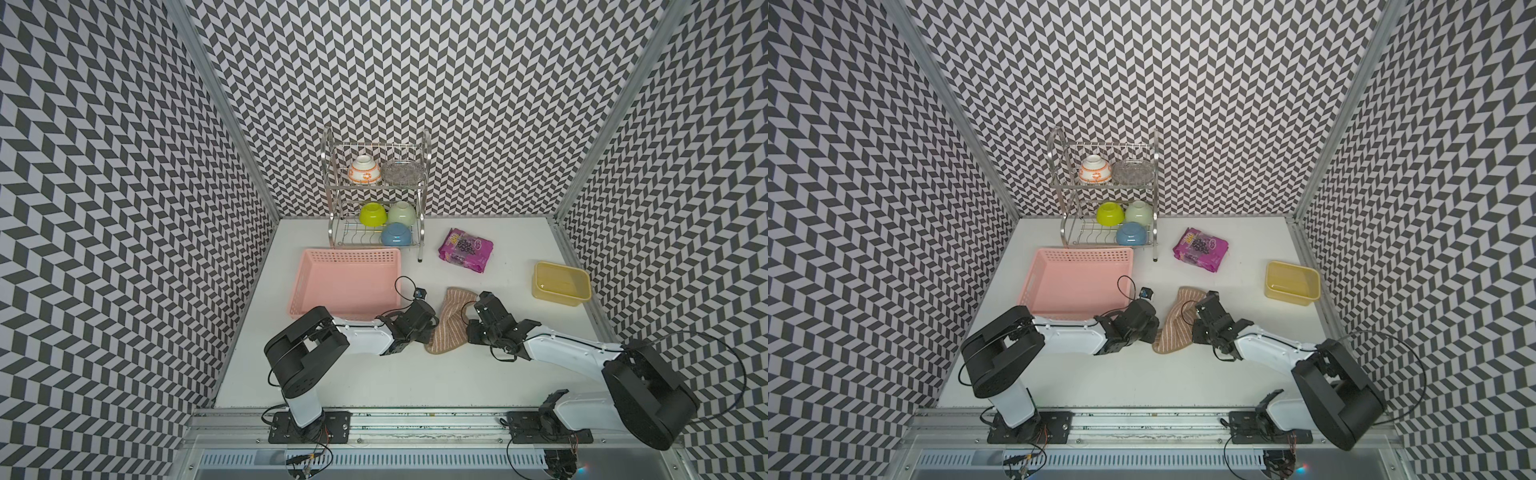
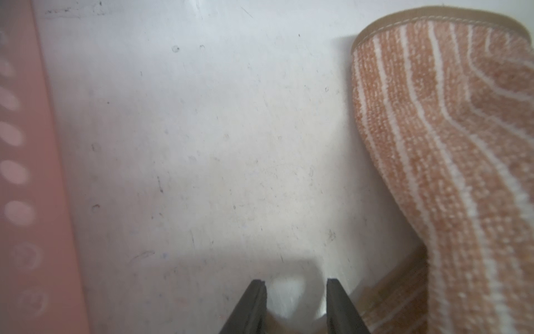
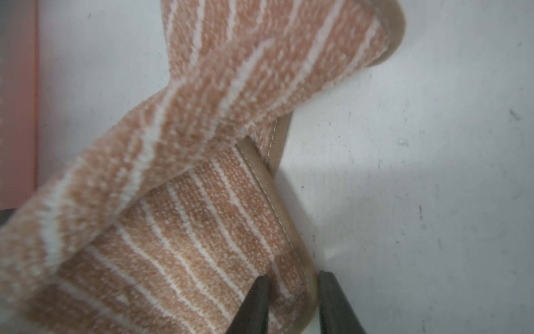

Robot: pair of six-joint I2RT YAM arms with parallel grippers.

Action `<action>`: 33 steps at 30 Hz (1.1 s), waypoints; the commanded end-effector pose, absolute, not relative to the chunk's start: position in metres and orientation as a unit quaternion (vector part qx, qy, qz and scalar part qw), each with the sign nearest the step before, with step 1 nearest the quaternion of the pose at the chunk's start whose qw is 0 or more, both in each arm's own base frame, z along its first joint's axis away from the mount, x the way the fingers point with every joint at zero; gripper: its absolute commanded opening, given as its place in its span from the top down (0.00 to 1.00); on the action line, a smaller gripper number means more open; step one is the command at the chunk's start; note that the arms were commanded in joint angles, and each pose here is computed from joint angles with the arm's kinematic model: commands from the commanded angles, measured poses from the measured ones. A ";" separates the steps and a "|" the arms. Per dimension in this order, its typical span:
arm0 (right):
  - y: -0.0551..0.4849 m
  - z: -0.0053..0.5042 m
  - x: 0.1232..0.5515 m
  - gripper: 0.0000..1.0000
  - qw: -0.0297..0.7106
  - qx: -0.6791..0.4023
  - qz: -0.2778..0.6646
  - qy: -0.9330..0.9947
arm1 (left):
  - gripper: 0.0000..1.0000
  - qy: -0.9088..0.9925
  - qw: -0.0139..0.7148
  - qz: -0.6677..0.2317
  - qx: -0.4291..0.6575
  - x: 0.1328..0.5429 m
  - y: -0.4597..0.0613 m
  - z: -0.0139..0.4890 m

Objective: Fold the square dishcloth
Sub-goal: Flatten out the cleaning item at the center of the board.

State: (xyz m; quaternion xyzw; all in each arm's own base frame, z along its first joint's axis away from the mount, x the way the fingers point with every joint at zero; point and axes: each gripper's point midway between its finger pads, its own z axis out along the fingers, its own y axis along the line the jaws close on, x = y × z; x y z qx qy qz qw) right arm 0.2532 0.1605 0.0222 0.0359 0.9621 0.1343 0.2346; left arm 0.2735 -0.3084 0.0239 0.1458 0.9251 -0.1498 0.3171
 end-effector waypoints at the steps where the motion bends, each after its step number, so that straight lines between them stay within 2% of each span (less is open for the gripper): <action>1: 0.154 0.022 0.249 0.77 0.235 0.048 0.122 0.963 | 0.62 0.942 0.272 -0.120 0.154 0.249 -0.290 -0.002; 6: 0.148 0.027 0.248 0.92 0.247 0.062 0.119 0.960 | 0.56 0.942 0.272 -0.119 0.156 0.240 -0.288 0.003; 9: 0.144 0.027 0.246 0.96 0.250 0.073 0.115 0.959 | 0.52 0.938 0.285 -0.124 0.154 0.242 -0.290 0.017; 17: 0.138 0.029 0.245 0.96 0.256 0.087 0.111 0.956 | 0.52 0.928 0.285 -0.167 0.170 0.229 -0.299 0.040; 30: 0.140 0.028 0.243 0.96 0.254 0.087 0.119 0.956 | 0.49 0.931 0.266 -0.169 0.184 0.226 -0.308 0.017; 32: 0.140 0.028 0.243 0.97 0.253 0.088 0.119 0.956 | 0.51 0.934 0.262 -0.159 0.183 0.227 -0.307 0.010; 33: 0.140 0.029 0.243 0.97 0.254 0.087 0.118 0.956 | 0.56 0.935 0.261 -0.155 0.183 0.228 -0.307 0.007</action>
